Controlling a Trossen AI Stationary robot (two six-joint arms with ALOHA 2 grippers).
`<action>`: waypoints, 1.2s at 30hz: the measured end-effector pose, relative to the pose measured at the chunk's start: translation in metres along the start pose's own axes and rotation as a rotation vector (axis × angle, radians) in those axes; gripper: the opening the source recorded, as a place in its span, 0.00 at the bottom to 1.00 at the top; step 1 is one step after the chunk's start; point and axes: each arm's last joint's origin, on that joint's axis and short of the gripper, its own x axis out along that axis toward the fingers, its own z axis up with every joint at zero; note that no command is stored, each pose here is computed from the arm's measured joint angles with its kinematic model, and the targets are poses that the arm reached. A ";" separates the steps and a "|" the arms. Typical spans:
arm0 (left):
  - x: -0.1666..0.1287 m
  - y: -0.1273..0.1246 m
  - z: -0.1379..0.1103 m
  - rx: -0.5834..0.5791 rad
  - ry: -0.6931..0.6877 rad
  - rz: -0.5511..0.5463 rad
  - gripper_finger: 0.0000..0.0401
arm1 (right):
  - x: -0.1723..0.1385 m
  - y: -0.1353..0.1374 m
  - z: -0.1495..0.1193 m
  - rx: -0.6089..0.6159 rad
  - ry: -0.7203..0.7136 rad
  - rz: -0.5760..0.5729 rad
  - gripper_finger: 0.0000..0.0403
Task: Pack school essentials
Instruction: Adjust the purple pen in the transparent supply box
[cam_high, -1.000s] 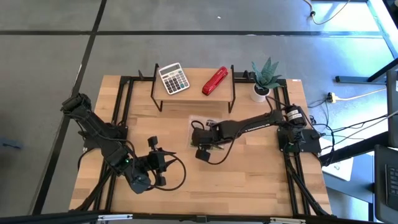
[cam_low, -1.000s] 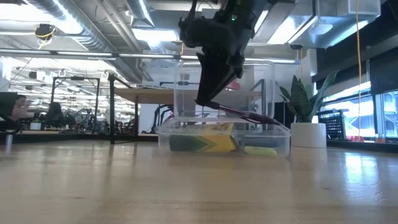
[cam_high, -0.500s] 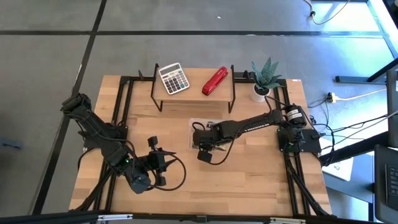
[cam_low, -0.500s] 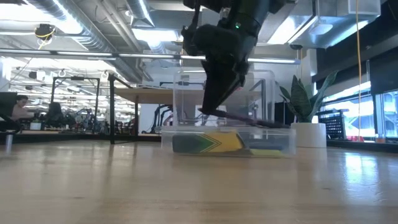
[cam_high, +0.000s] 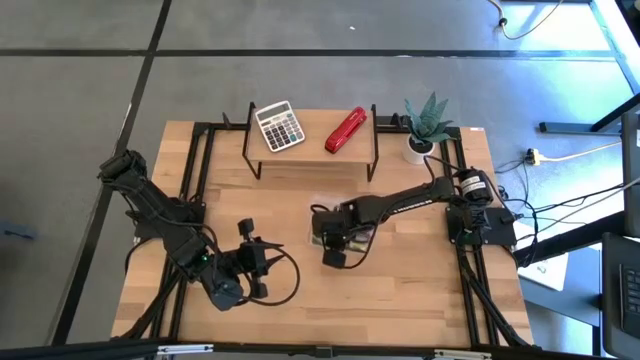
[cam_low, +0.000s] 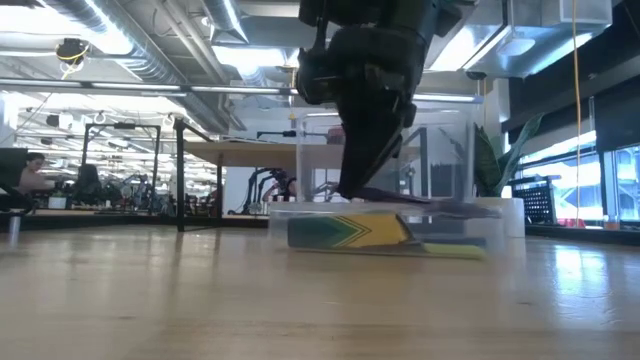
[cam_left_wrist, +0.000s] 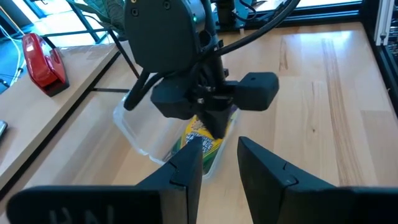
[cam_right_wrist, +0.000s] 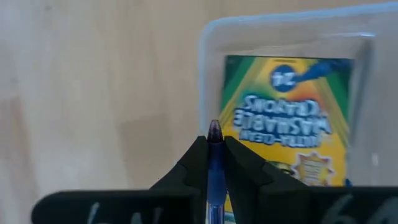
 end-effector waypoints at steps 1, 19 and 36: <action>0.000 0.000 0.000 0.000 0.000 0.000 0.23 | 0.000 0.001 0.000 -0.001 0.009 0.024 0.10; 0.000 0.000 0.000 0.001 0.000 0.000 0.23 | -0.019 0.027 0.008 -0.010 -0.015 0.088 0.10; 0.000 0.000 0.000 0.001 0.000 0.000 0.23 | -0.039 0.019 0.013 0.088 -0.051 -0.258 0.11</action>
